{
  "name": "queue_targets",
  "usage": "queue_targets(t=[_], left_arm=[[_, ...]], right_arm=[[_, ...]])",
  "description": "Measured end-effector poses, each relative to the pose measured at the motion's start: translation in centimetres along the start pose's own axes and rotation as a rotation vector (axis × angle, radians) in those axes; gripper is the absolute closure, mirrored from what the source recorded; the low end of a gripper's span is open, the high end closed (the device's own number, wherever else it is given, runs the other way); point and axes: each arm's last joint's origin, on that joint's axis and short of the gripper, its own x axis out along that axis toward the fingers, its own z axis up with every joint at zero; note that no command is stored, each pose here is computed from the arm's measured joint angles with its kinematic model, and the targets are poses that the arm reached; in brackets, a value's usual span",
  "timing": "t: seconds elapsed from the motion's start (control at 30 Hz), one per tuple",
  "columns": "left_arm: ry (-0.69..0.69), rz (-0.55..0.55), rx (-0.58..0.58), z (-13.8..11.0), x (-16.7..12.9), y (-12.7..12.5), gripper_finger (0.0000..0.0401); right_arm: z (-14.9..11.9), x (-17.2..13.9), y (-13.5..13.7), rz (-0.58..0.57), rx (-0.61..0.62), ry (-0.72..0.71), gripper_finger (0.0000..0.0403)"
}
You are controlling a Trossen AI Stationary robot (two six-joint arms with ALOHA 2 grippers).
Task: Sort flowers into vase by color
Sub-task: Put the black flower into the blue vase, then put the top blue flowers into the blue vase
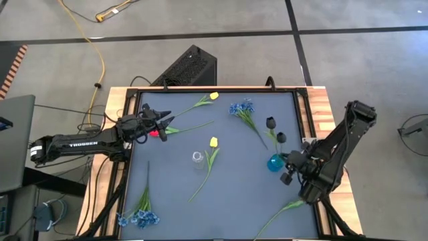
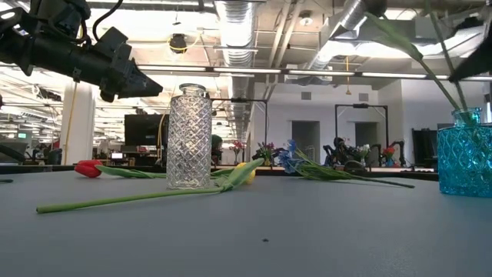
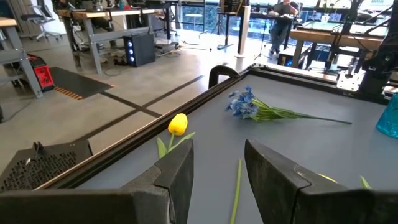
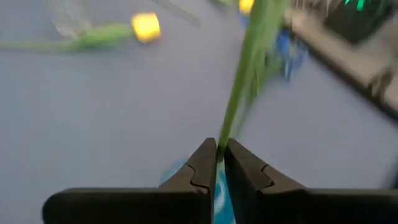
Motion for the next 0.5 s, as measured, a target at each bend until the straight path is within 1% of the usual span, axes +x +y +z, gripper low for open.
queue_targets(t=[0.1,0.2,0.33,0.5], left_arm=[[0.000,0.000,-0.001,0.0,0.0,0.0,0.0269],[0.000,0.000,-0.001,0.0,0.0,0.0,0.0269],[-0.001,-0.001,-0.001,0.0,0.0,0.0,0.0269],[-0.001,0.000,-0.001,0.0,0.0,0.0,0.0269]], right_arm=[[0.5,-0.3,-0.3,0.012,0.031,0.113,0.0330],[1.4,-0.8,-0.6,0.031,0.066,0.185,0.0304],[2.7,-1.3,-1.1,0.038,0.123,0.271,0.0257],[5.0,-2.2,-2.3,0.041,0.190,0.429,0.0198]])
